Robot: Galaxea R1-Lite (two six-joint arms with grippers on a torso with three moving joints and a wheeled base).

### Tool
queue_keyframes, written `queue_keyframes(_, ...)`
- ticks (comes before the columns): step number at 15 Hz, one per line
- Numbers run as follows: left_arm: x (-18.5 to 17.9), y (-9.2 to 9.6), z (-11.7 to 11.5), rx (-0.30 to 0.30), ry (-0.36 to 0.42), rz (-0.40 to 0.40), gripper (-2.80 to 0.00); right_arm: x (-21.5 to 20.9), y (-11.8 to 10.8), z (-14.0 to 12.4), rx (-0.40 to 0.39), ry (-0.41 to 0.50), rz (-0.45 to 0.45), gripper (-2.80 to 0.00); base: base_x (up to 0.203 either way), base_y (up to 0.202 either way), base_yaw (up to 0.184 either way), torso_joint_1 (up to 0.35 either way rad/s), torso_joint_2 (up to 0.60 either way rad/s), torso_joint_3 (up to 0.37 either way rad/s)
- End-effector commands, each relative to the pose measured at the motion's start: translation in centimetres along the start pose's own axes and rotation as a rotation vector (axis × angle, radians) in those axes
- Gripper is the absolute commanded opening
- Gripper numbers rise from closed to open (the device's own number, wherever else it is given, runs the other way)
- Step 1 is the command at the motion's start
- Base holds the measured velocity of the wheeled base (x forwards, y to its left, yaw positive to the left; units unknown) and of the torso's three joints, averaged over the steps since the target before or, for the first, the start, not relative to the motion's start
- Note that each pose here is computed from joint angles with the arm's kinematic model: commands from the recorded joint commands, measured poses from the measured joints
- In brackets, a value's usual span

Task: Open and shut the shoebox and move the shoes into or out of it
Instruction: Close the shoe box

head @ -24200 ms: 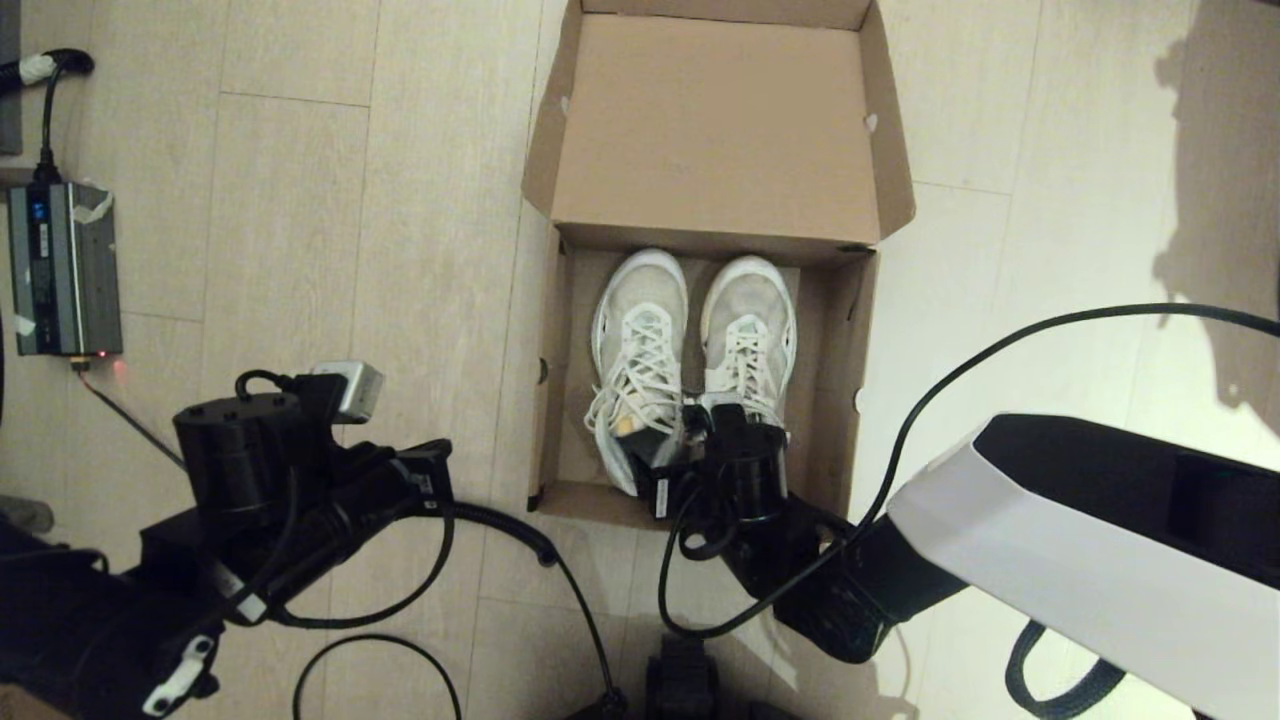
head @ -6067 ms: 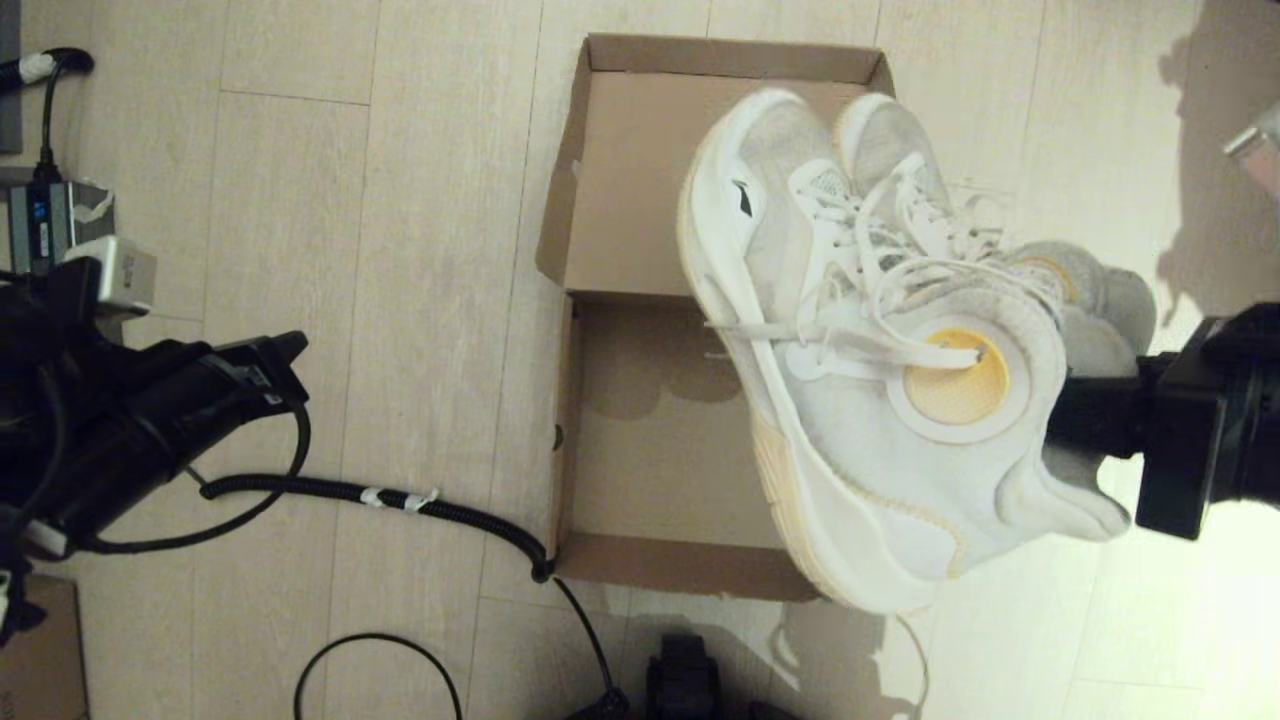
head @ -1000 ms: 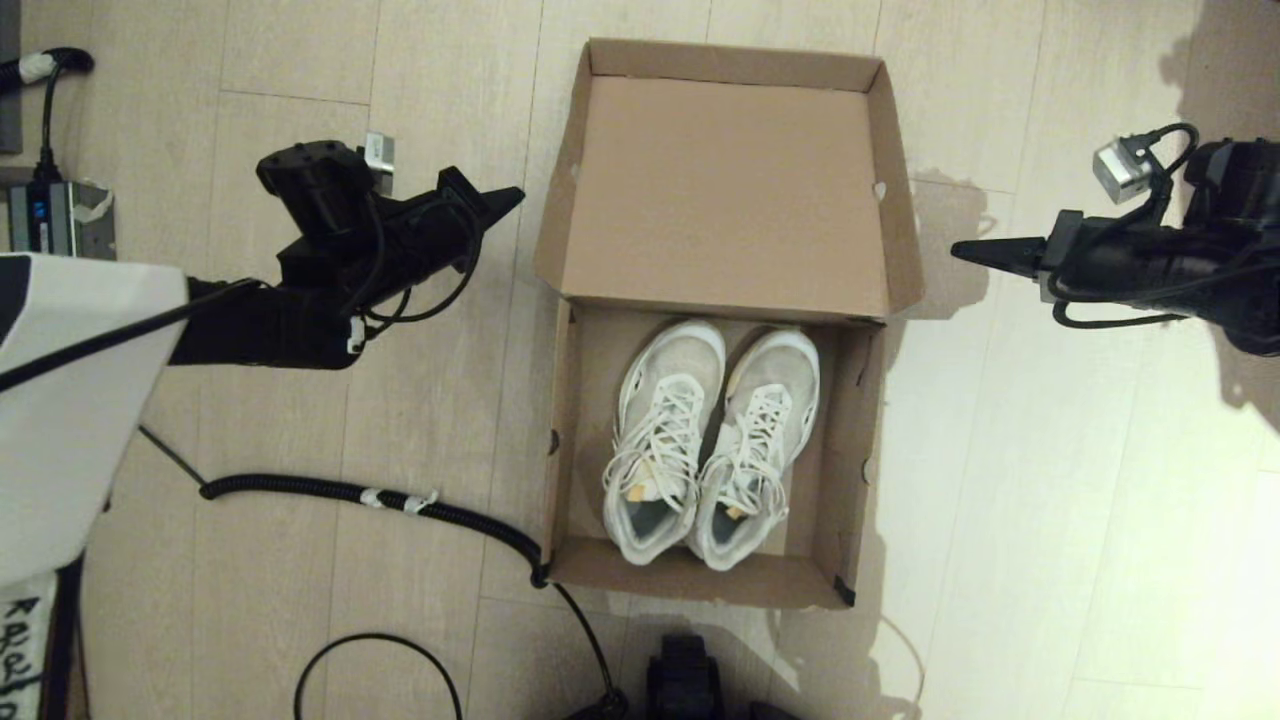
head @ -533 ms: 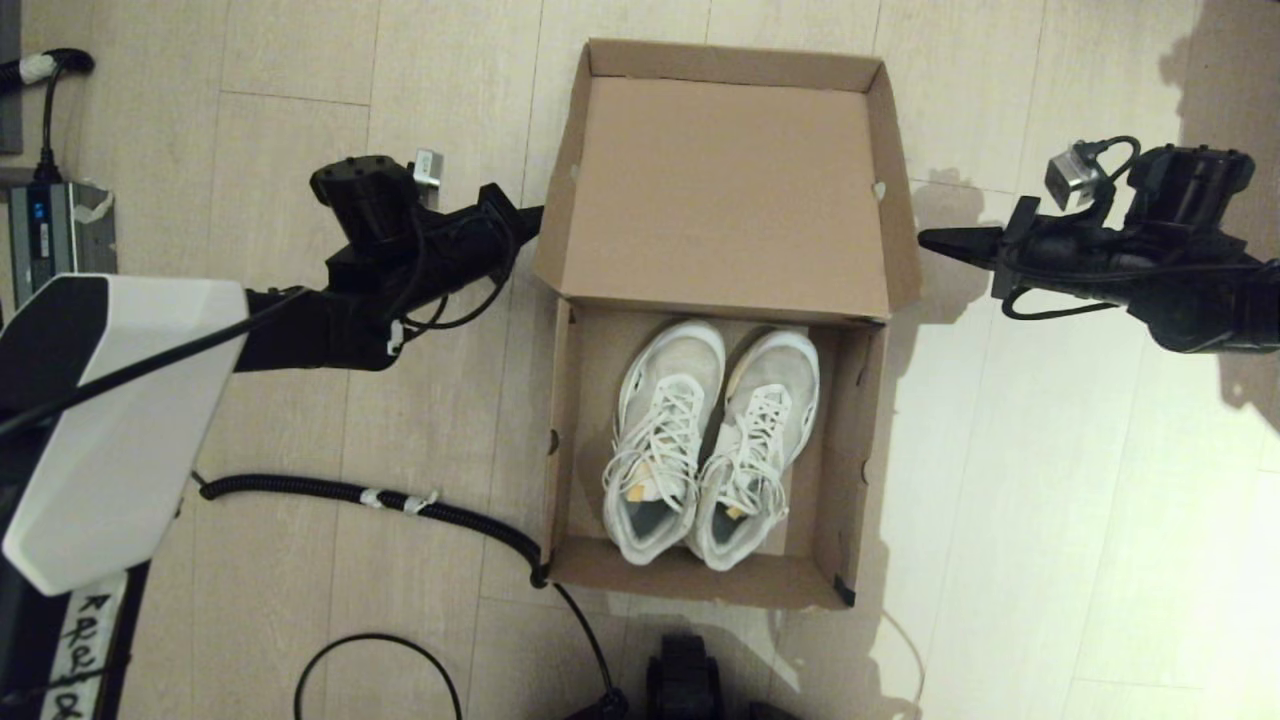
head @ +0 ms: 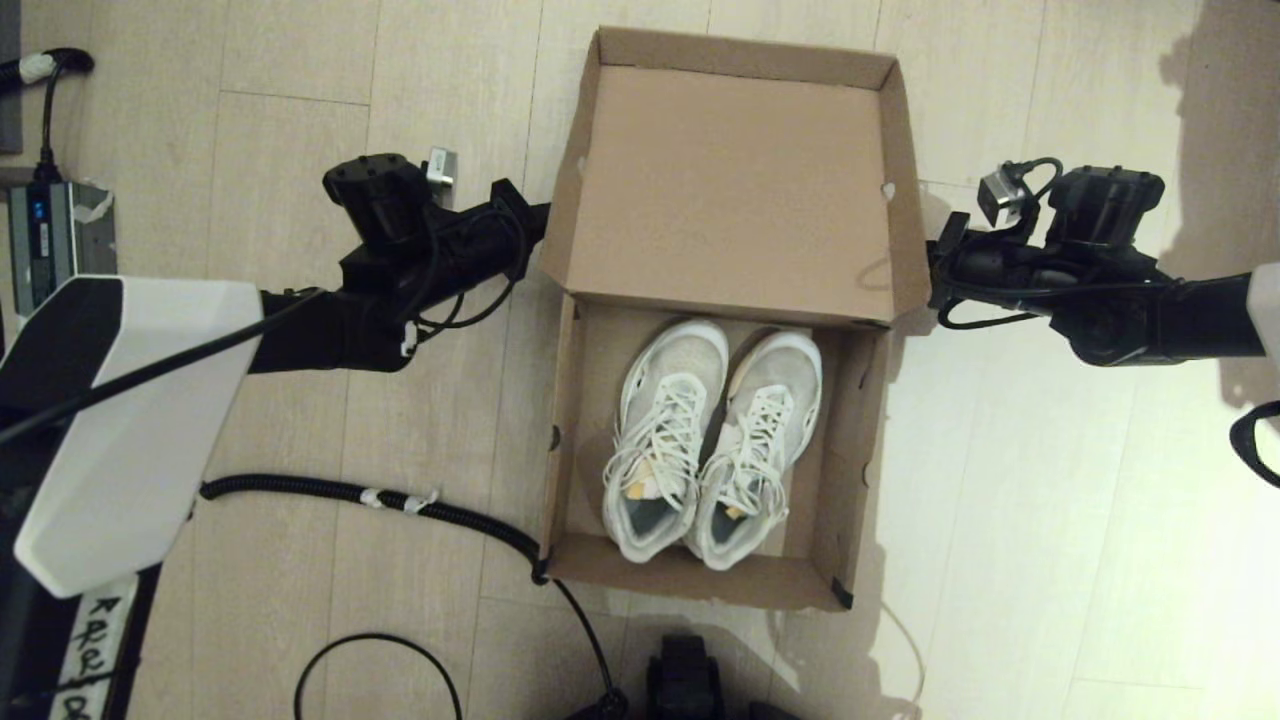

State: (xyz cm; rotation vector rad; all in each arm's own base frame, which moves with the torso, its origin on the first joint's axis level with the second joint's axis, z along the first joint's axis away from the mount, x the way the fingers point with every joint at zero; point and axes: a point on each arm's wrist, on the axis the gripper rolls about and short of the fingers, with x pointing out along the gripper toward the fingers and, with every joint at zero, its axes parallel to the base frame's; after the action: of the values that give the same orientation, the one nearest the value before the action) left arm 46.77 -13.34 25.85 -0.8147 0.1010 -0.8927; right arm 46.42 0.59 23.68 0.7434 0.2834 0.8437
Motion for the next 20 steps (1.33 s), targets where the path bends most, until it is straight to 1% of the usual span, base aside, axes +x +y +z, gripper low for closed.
queue_keyframes(1,0.2,-0.2,-0.2,-0.01,0.001,-0.018,-2.8,0.6,-0.5,-0.3,0.008,0.004,0.003,-2.8,0.0,0.0,0.0,0.0,0.0,0.0)
queue_keyframes(3,0.1,-0.6,0.0,-0.027,-0.001,-0.025,-2.8,0.6,-0.3,-0.1,0.01,-0.011,-0.005,-2.8,0.0,0.0,0.0,0.0,0.0,0.0)
queue_keyframes(6,-0.2,-2.0,0.8,-0.032,-0.016,-0.046,-2.8,0.6,0.7,0.9,0.074,-0.033,0.024,-2.8,0.0,0.0,0.0,0.0,0.0,0.0)
queue_keyframes(9,-0.2,-3.2,1.1,-0.066,-0.02,-0.067,-2.8,0.6,2.6,2.4,0.17,-0.06,0.098,-2.8,0.0,0.0,0.0,0.0,0.0,0.0)
queue_keyframes(10,-0.2,-3.3,1.2,-0.068,-0.025,-0.074,-2.8,0.5,3.2,2.8,0.187,-0.061,0.123,-2.8,0.0,0.0,0.0,0.0,0.0,0.0)
queue_keyframes(11,-0.3,-3.6,1.4,-0.065,-0.039,-0.096,-2.8,0.3,4.1,3.2,0.188,-0.057,0.145,-2.8,0.0,0.0,0.0,0.0,0.0,0.0)
queue_keyframes(13,-0.4,-4.2,1.7,-0.079,-0.053,-0.129,-2.8,-0.1,5.3,3.7,0.19,-0.037,0.175,-2.8,0.0,0.0,0.0,0.0,0.0,0.0)
queue_keyframes(16,-0.7,-5.2,2.2,-0.07,-0.049,-0.155,-2.8,-0.9,7.1,4.3,0.207,0.02,0.221,-2.8,0.0,0.0,0.0,0.0,0.0,0.0)
queue_keyframes(19,-0.6,-6.6,2.3,-0.062,-0.049,-0.184,-2.8,-1.8,8.4,4.7,0.249,0.089,0.255,-2.8,0.0,0.0,0.0,0.0,0.0,0.0)
queue_keyframes(20,-0.7,-7.1,2.4,-0.058,-0.051,-0.193,-2.8,-2.1,8.9,4.9,0.254,0.099,0.261,-2.8,0.0,0.0,0.0,0.0,0.0,0.0)
